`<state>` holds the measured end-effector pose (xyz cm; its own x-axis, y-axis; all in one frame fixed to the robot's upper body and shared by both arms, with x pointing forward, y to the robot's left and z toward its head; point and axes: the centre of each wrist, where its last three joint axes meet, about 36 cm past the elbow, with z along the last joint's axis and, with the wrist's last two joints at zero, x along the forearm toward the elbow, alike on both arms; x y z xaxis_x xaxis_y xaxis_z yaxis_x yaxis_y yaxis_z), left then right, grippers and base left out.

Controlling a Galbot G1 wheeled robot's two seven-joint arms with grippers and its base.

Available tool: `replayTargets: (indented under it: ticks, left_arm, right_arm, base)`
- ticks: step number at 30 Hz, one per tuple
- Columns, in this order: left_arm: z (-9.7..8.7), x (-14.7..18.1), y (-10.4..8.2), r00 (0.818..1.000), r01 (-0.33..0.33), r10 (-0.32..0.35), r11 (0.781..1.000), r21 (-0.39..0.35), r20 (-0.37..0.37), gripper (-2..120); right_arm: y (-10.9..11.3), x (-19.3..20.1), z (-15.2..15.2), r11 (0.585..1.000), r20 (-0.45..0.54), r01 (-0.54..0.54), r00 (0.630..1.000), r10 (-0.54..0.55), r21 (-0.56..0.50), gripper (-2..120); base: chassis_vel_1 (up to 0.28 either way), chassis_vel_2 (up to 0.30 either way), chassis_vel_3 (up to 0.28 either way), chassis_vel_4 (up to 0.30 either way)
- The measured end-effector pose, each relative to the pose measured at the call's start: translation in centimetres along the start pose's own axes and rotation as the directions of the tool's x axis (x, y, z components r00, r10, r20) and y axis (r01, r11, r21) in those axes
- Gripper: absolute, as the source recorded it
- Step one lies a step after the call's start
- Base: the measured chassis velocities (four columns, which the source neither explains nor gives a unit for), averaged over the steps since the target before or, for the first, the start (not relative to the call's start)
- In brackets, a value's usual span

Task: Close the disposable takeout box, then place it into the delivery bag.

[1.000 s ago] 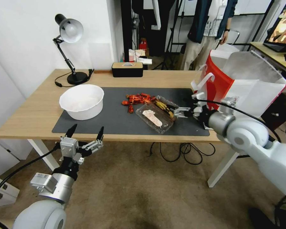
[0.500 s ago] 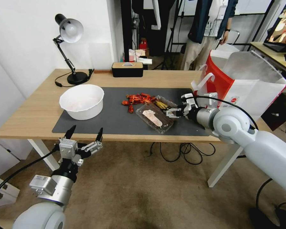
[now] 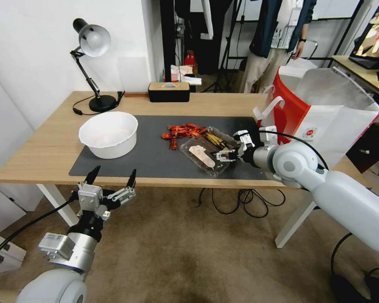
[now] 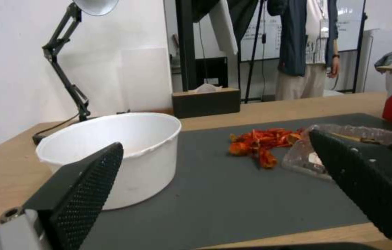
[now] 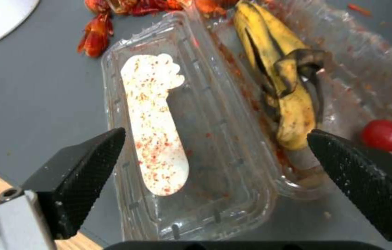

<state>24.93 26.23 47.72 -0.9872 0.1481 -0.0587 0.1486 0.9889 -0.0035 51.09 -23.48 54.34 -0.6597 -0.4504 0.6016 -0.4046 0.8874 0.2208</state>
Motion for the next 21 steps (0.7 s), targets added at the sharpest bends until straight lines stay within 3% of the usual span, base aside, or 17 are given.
replayTargets:
  ticks: [21]
  left_arm:
    - [-0.09, -0.36, 0.30, 1.000, 0.008, -0.008, 1.000, 0.006, 0.013, 100]
  right_arm:
    - [0.65, -1.05, -0.21, 0.999, -0.042, -0.025, 0.999, 0.024, -0.022, 100]
  base:
    - [0.000, 0.000, 0.000, 0.000]
